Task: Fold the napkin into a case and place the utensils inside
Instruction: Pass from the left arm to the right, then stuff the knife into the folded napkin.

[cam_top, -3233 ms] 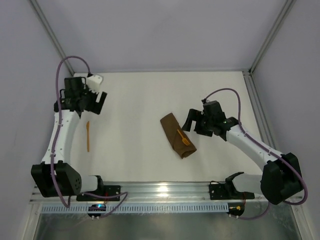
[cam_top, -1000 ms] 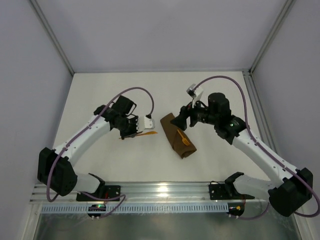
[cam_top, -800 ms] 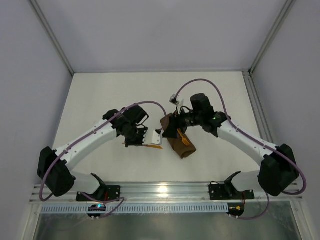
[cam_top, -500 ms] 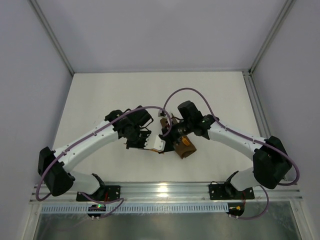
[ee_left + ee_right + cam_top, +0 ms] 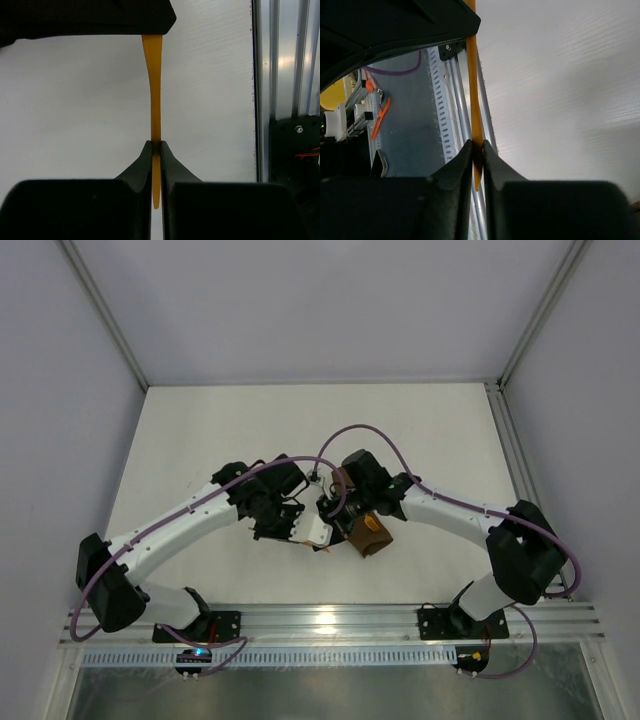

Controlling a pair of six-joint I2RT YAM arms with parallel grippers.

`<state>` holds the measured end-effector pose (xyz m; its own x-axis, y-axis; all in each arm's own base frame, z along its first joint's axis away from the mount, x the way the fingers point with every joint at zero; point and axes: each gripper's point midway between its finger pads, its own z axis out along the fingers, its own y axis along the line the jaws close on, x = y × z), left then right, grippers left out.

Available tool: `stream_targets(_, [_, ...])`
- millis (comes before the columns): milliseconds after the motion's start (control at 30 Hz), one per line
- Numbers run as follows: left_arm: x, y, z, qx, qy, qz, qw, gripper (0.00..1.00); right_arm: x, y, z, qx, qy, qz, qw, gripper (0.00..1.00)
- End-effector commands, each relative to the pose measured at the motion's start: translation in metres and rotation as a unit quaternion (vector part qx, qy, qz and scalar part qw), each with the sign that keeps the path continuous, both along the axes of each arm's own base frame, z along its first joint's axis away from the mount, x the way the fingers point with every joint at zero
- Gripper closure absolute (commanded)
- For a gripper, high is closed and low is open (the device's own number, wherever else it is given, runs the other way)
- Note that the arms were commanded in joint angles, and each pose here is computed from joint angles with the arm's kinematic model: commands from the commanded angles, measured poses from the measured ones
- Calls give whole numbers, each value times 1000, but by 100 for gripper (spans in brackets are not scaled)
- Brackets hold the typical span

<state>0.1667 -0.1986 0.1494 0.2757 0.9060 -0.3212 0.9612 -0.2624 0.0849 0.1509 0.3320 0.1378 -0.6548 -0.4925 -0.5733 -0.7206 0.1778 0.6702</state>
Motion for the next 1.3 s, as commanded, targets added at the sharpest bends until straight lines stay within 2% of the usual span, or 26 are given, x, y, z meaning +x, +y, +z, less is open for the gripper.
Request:
stream_targets(0, [0,-4,12,-16,-12,-11,1000,100,6,8,16,21,-22,-2,1000,92])
stream_targets(67, [6,-7,12,-20,-20,4,1000,99,6,8,17,20,-18,-8,1000,97])
stream_targets(100, [10,-11,14,-28,-29,10,999,91,6,8,21,25,-22,-10,999,97])
stream_targets(267, [24,-22,21,-53,-51,45,996,80,2,0,23,16,-13,-41,999,97])
stream_targets(300, [27,-23,23,-57,-58,54,995,67,2,-3,25,14,-19,-52,998,97])
stream_targets(367, [32,-32,28,-77,-65,63,993,57,1,-11,19,-1,-3,-77,997,97])
stream_targets(567, [41,-58,57,-146,-57,100,983,45,10,-46,8,-11,42,-178,983,97])
stream_targets(600, [43,-64,66,-165,-53,104,979,34,15,-51,11,-4,43,-196,980,97])
stream_targets(633, [46,-67,70,-178,-43,123,975,32,25,-62,10,-4,56,-234,970,97])
stream_targets(767, [61,-78,77,-204,-36,153,966,31,37,-103,5,-27,39,-324,945,97])
stream_targets(833, [81,-85,81,-224,-52,184,956,33,34,-119,-6,-54,52,-355,932,97])
stream_targets(967, [136,-84,73,-241,-47,300,922,51,27,-153,-25,-89,71,-423,899,97])
stream_targets(1000, [148,-87,53,-223,-38,317,921,54,25,-156,-25,-90,71,-432,895,97])
stream_targets(1067, [166,-93,43,-221,-38,332,916,58,17,-158,-27,-88,81,-438,891,97])
stream_targets(1267, [192,-119,-20,-204,9,351,914,58,3,-156,-49,-86,117,-435,889,97])
